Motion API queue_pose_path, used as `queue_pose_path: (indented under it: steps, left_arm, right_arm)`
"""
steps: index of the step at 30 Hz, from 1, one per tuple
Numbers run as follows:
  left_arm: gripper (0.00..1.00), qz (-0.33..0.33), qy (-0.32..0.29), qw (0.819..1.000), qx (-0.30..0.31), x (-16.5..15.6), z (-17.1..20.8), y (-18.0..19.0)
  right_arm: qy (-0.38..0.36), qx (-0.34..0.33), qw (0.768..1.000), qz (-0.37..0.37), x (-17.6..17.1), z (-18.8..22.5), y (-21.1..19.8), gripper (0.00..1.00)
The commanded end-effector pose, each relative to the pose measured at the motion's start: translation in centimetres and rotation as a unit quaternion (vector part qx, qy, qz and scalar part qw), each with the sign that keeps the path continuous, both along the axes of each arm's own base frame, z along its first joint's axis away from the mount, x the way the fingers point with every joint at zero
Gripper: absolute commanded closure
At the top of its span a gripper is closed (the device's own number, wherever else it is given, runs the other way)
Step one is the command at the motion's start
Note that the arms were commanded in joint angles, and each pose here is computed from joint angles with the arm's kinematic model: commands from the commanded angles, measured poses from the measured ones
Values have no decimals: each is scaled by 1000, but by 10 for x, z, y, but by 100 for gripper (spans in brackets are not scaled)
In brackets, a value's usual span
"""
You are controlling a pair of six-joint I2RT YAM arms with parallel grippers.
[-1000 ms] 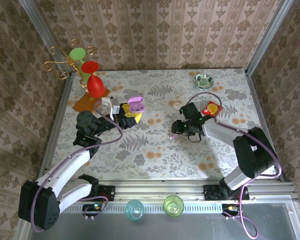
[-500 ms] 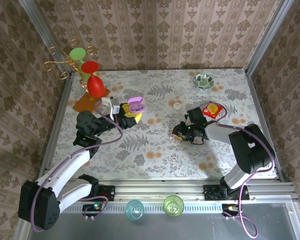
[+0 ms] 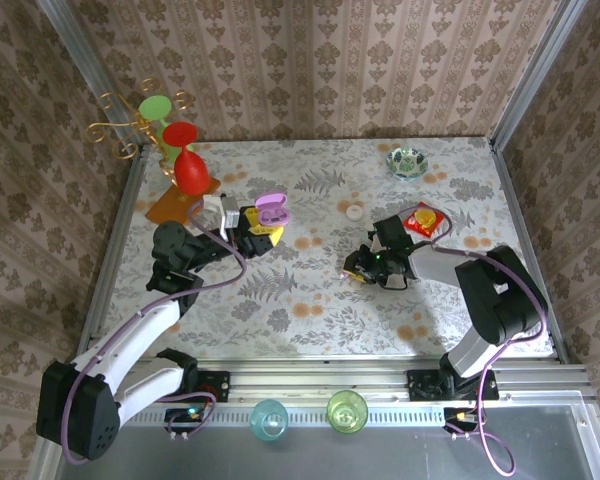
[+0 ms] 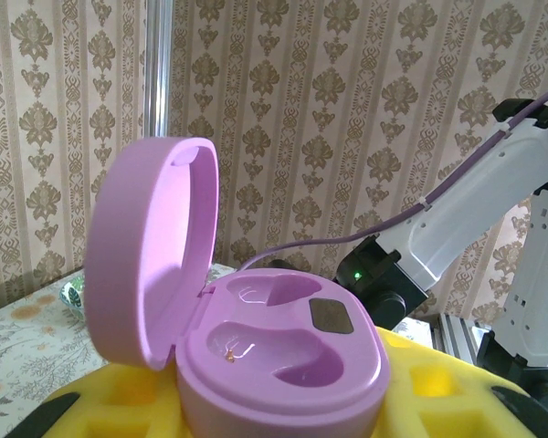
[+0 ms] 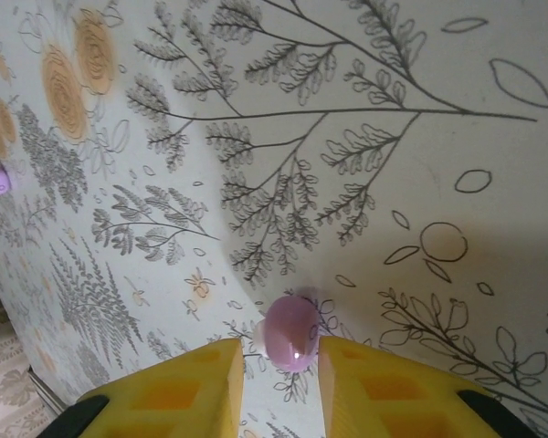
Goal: Insert the wireless bluetooth earbuds into the charging case
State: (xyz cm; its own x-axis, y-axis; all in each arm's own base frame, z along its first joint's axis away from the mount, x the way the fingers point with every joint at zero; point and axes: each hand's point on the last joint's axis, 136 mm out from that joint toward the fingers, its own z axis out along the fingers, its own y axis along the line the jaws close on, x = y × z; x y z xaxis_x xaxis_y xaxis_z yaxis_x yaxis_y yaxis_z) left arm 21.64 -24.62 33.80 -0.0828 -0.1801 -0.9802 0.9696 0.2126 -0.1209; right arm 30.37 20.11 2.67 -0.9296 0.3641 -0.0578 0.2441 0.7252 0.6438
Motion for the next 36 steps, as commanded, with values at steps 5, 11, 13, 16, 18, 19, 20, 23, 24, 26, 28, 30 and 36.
queue_pose_path:
  steps: [5, 11, 13, 16, 18, 19, 20, 23, 24, 26, 28, 30, 36]
  left_arm:
    - [76, 3, -28, 1000, -7, -1, 9, 2]
    - [76, 4, -28, 1000, -8, -1, 10, 2]
    - [76, 4, -30, 1000, -7, -1, 10, 2]
    - [76, 5, -28, 1000, -7, 0, 8, 2]
    - [76, 4, -28, 1000, -7, 0, 9, 2]
    - [76, 5, -28, 1000, -7, 0, 8, 2]
    - [76, 5, -28, 1000, -7, 0, 9, 2]
    - [76, 4, -27, 1000, -7, 0, 9, 2]
    - [76, 4, -28, 1000, -8, 0, 10, 2]
    - [76, 4, -28, 1000, -8, -1, 10, 2]
    - [76, 3, -28, 1000, -8, -1, 10, 2]
    - [76, 3, -29, 1000, -8, -1, 11, 2]
    - [76, 4, -29, 1000, -8, -2, 11, 3]
  right_arm:
    - [16, 12, 1000, 19, -5, -8, 6, 72]
    - [4, 29, 999, 25, 0, -1, 13, 73]
    - [0, 32, 999, 26, 1, 1, 14, 74]
    - [-2, 32, 999, 26, 1, 1, 14, 74]
    - [-5, 32, 999, 26, 2, 1, 14, 74]
    - [-6, 32, 999, 27, 3, 0, 15, 74]
    - [-7, 36, 999, 28, 3, 0, 16, 74]
    - [-14, 42, 999, 28, 6, 3, 18, 74]
    - [-15, 42, 999, 27, 7, 3, 18, 74]
    - [-13, 36, 999, 28, 8, 1, 17, 74]
    - [-7, 32, 999, 29, 7, -4, 17, 73]
    - [-1, 30, 999, 29, 7, -9, 16, 74]
    - [11, 26, 999, 23, 6, -19, 15, 74]
